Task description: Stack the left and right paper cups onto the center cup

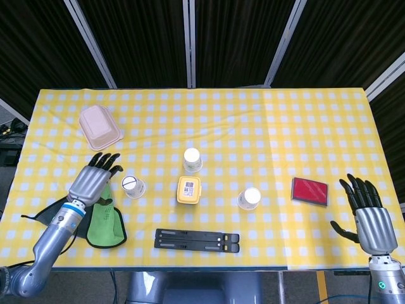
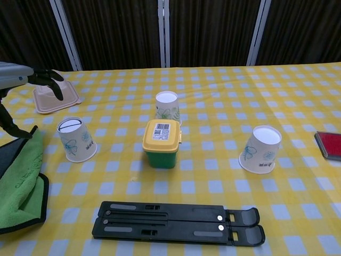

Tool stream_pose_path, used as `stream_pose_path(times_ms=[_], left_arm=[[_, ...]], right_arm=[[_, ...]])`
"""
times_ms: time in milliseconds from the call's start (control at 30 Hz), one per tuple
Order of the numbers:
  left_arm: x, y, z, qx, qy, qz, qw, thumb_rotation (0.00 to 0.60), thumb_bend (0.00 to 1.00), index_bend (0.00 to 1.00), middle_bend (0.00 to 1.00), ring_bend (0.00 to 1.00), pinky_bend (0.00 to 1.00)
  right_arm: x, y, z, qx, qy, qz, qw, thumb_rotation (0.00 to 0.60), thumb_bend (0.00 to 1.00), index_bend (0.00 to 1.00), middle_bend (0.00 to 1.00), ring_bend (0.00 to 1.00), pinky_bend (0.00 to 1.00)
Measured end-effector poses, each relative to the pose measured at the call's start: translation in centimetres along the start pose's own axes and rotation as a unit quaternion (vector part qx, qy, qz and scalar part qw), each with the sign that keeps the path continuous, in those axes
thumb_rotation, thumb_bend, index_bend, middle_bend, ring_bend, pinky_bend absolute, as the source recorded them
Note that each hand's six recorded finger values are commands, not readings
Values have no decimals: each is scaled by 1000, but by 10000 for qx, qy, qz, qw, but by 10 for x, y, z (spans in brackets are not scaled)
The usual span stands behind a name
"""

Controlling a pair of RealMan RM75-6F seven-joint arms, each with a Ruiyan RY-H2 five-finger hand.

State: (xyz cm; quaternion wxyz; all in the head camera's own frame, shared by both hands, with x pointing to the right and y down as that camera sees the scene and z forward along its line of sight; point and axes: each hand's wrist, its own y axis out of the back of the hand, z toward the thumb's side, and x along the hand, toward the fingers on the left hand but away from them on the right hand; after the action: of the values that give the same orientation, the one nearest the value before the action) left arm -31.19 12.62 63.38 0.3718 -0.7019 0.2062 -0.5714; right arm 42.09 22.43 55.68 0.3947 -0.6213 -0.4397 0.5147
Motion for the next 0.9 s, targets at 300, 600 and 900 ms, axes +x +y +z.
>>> stream_pose_path(times_ms=[300, 600, 900], left_arm=[[22, -9, 19, 56, 53, -207, 9998, 600, 236, 262, 0, 0, 0], [36, -17, 24, 127, 117, -362, 9992, 600, 235, 269, 0, 0, 0], [45, -26, 33, 110, 89, -441, 9989, 600, 295, 397, 0, 0, 0]], right_arm=[[0, 4, -3, -110, -10, -45, 9999, 600, 57, 80, 0, 0, 0], [-1, 4, -4, -140, -25, -25, 9999, 600, 57, 82, 0, 0, 0], [-2, 4, -5, -156, -37, -27, 9999, 600, 57, 85, 0, 0, 0]])
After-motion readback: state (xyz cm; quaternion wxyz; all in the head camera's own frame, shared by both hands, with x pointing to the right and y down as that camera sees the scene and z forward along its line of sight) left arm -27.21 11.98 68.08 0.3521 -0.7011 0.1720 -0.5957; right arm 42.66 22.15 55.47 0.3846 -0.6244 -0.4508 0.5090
